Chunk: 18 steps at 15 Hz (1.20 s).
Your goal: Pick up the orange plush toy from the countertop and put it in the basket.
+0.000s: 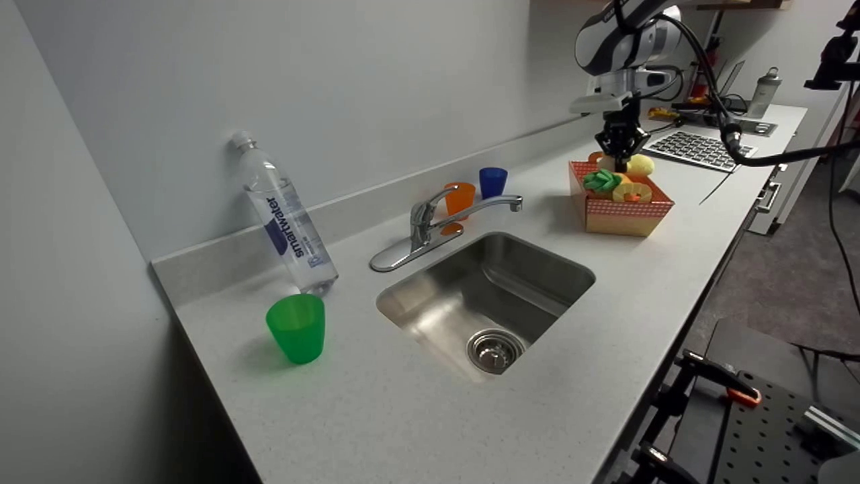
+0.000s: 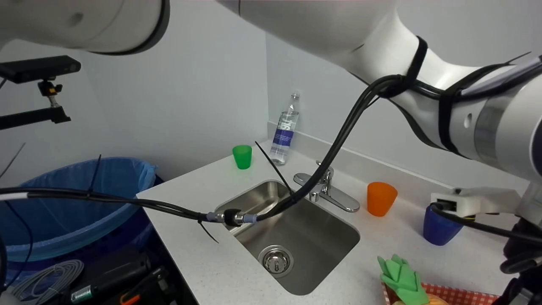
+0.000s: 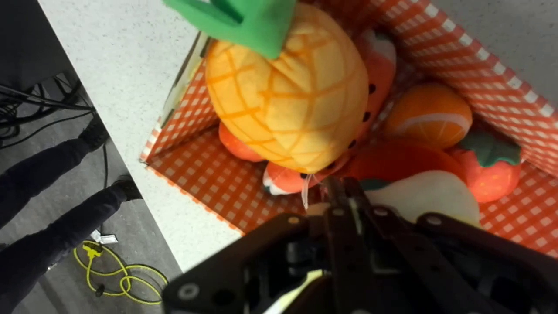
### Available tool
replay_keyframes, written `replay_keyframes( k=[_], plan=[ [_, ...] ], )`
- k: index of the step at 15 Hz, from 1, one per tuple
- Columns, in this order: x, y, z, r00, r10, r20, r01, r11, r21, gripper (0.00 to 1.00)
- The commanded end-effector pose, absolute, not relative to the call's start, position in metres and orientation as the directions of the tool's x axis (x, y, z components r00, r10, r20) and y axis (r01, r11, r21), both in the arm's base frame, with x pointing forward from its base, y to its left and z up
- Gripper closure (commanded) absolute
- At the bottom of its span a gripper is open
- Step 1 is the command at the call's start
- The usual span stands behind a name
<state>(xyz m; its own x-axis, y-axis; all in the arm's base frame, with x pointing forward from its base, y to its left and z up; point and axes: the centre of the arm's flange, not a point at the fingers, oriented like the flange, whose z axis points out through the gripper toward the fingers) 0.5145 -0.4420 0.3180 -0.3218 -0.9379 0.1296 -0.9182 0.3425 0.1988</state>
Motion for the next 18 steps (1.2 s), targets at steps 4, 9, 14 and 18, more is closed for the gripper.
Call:
replay_keyframes(
  k=[4,9,14,18],
  plan=[
    [0.544,-0.373,0.316,-0.038,-0.980,0.194,-0.983,0.071,0.167,0.99],
    [0.554,-0.344,0.293,0.097,-0.971,0.220,-0.976,-0.050,0.210,0.99],
    [0.552,-0.344,0.294,0.120,-0.969,0.216,-0.975,-0.073,0.212,0.69],
    [0.555,-0.339,0.312,0.133,-0.970,0.203,-0.980,-0.098,0.173,0.41]
  ],
)
